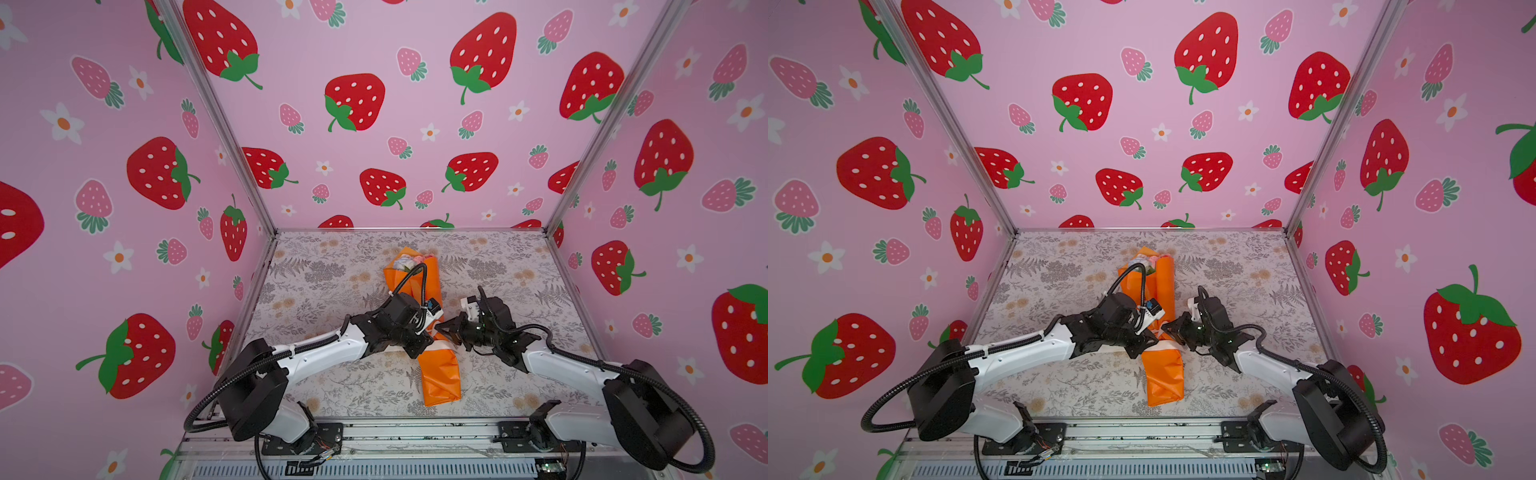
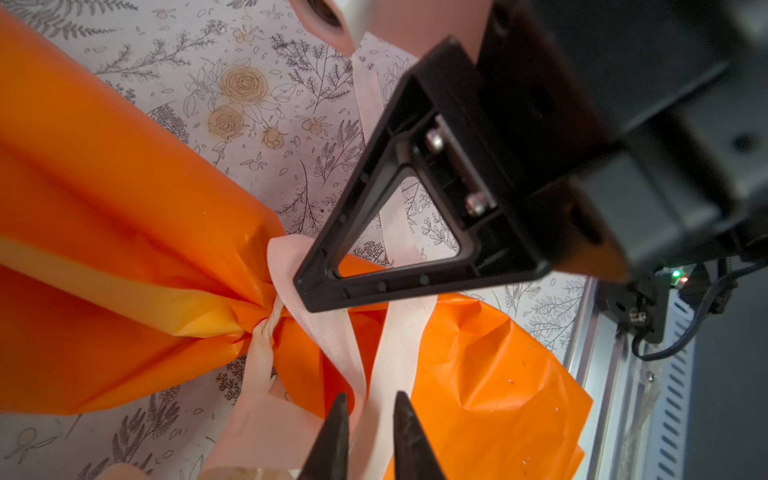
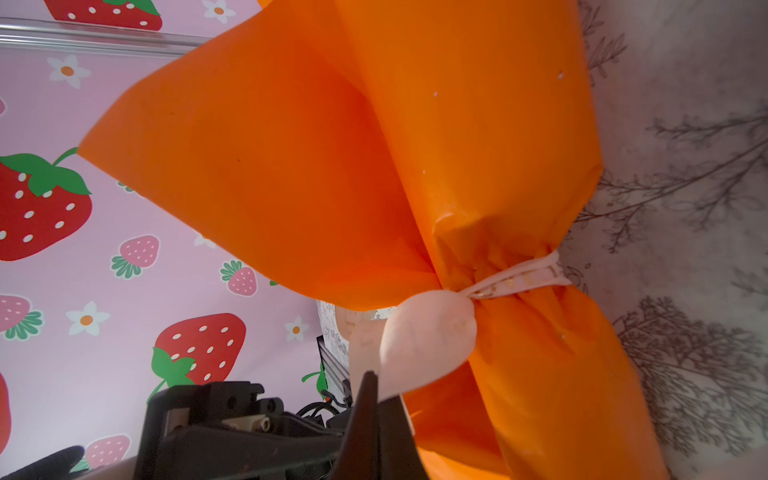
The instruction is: Tie the bouquet of fake flowers
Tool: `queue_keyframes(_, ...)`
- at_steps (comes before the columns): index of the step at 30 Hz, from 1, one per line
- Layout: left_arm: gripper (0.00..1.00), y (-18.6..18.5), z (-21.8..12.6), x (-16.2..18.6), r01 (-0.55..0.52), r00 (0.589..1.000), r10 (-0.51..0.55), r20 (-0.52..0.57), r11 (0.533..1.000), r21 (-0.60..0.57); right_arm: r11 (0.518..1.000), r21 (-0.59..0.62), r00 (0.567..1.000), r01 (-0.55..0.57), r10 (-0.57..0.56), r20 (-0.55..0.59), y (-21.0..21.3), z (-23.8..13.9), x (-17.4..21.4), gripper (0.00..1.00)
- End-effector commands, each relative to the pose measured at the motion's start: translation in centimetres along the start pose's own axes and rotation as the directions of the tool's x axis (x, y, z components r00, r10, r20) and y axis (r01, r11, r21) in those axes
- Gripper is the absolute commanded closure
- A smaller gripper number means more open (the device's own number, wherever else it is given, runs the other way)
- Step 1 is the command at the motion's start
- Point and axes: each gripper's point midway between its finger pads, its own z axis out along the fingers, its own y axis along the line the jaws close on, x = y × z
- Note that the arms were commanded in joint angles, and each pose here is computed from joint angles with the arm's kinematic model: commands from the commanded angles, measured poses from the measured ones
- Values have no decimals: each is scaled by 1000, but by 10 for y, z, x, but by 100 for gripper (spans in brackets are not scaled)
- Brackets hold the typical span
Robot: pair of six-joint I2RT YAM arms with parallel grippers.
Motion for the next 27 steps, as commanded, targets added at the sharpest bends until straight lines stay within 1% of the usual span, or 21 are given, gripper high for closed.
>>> queue_keyframes(1,64,-8,-8,0,-81,997,81,-2,996,31,999,-28,999,36,-36,20,8,-6,0,100)
queue_keyframes(4,58,-10,-8,1,-126,992,127,-20,991,46,999,-32,999,44,-43,23,9,-9,2,100)
queue_keyframes(7,49,-8,-4,1,-160,986,162,-44,986,43,998,-33,999,47,-47,21,9,-10,3,100)
queue_keyframes(14,45,8,10,2,-191,977,189,-95,981,-15,998,-42,998,55,-54,13,13,-9,3,100)
queue_keyframes(19,44,16,15,2,-207,973,199,-113,977,-56,997,-49,998,56,-55,16,15,-9,2,100)
queue_keyframes(23,44,22,14,-6,-193,979,184,-86,976,-100,997,-54,999,52,-52,10,16,-9,3,100)
queue_keyframes(27,44,19,14,-9,-170,985,165,-56,982,-84,997,-61,999,51,-50,12,17,-10,3,100)
